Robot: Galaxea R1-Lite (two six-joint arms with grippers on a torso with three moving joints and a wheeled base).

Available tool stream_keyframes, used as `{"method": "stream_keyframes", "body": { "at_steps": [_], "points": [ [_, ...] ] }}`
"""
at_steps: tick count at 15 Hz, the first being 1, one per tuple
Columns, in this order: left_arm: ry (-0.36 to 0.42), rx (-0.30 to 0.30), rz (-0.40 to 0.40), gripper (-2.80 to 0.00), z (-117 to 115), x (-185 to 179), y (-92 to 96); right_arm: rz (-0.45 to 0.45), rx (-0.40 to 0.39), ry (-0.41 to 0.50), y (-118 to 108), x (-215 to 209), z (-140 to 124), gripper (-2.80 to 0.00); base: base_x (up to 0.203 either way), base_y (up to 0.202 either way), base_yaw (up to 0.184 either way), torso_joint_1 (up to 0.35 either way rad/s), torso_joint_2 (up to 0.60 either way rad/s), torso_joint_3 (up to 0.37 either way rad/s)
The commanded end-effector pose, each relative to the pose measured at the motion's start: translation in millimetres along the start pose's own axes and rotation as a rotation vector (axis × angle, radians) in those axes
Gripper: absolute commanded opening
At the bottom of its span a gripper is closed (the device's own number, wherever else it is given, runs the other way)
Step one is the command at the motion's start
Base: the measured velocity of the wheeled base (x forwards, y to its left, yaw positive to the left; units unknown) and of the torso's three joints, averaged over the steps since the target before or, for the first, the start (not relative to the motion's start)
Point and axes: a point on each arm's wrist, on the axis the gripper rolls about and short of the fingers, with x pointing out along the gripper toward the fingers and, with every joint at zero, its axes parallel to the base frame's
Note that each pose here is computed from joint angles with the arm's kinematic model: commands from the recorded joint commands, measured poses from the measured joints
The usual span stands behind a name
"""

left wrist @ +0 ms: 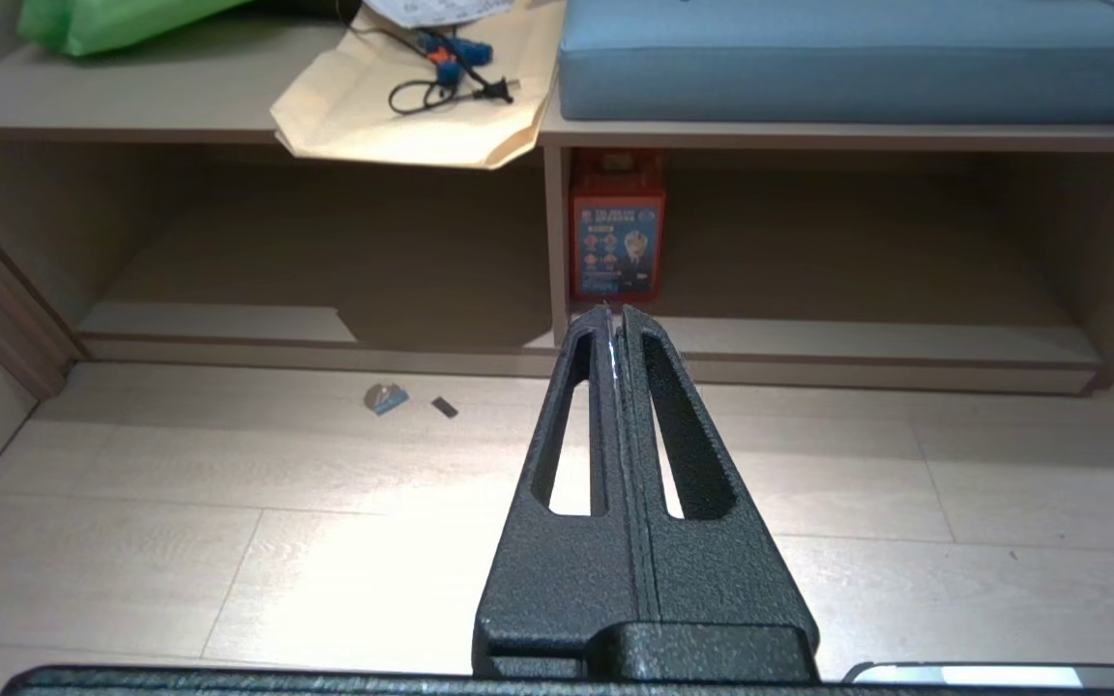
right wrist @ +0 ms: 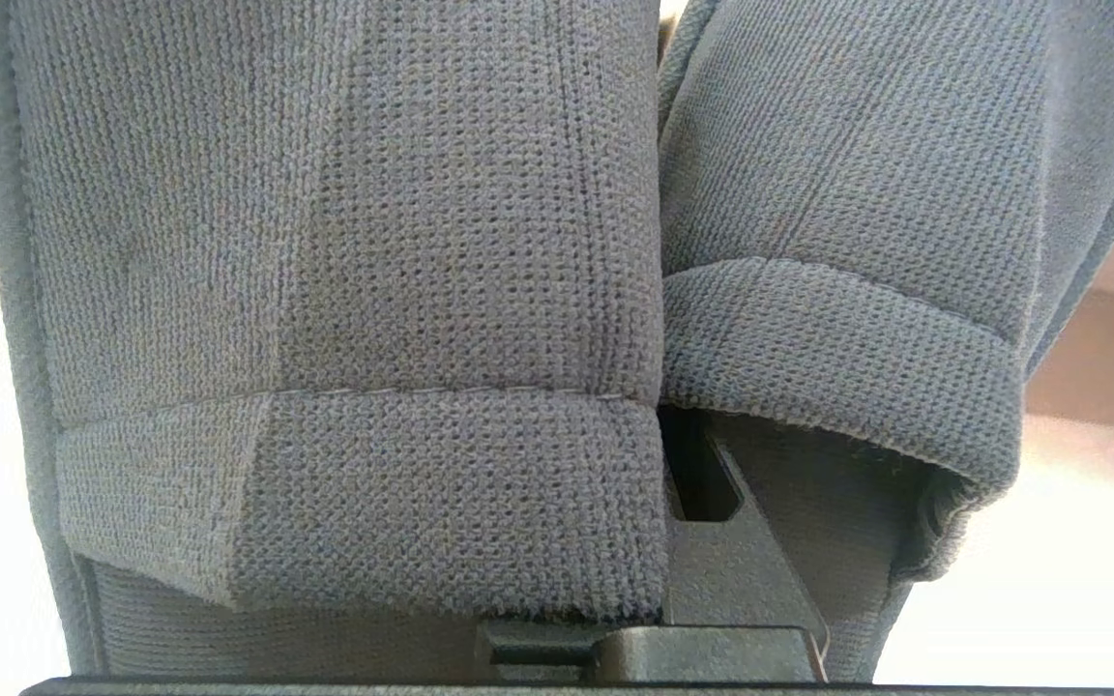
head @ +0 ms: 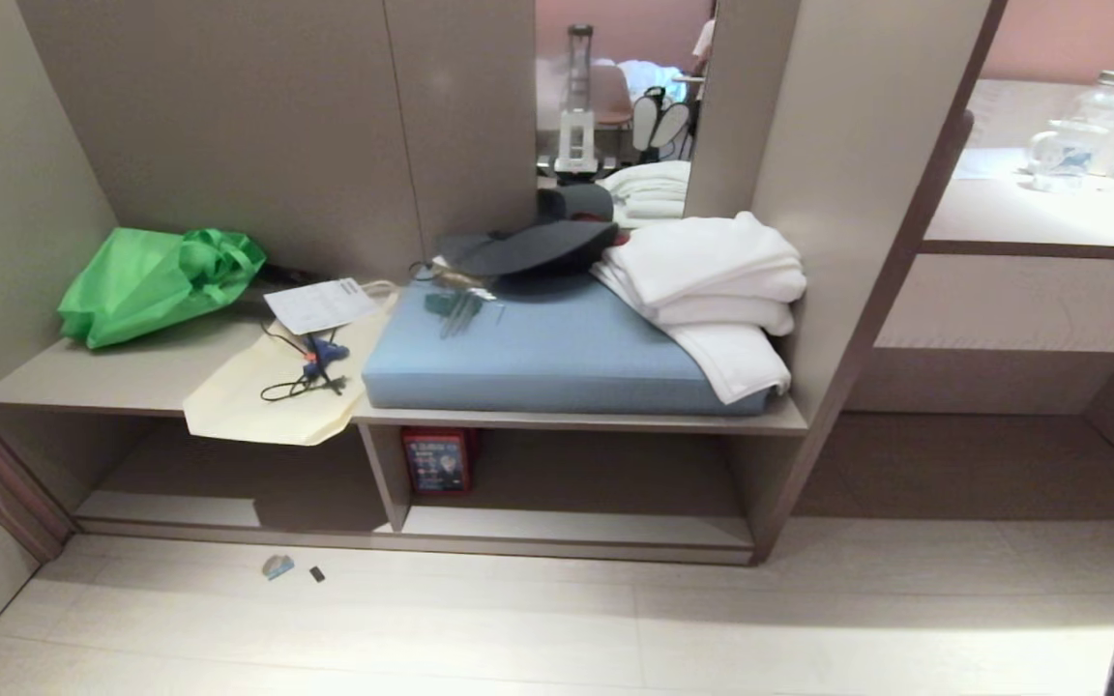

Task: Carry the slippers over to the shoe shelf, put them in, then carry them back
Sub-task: Place the slippers into the shoe cabinet

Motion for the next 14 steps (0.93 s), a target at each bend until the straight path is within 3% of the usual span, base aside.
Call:
{"method": "stream_keyframes", "body": {
  "at_steps": [1, 14],
  "points": [
    [0.001, 0.000, 0.000, -2.80, 0.0, 0.1, 0.0, 0.000, 0.000, 0.000, 0.0, 0.0, 0.1, -2.80, 0.000, 0.000, 0.000, 0.005, 0.01, -0.190],
    [0.001, -0.002, 0.000, -2.80, 0.0, 0.1, 0.0, 0.001, 0.000, 0.000, 0.0, 0.0, 0.0, -2.80, 0.000, 0.000, 0.000, 0.002, 0.00, -0.197]
  ]
}}
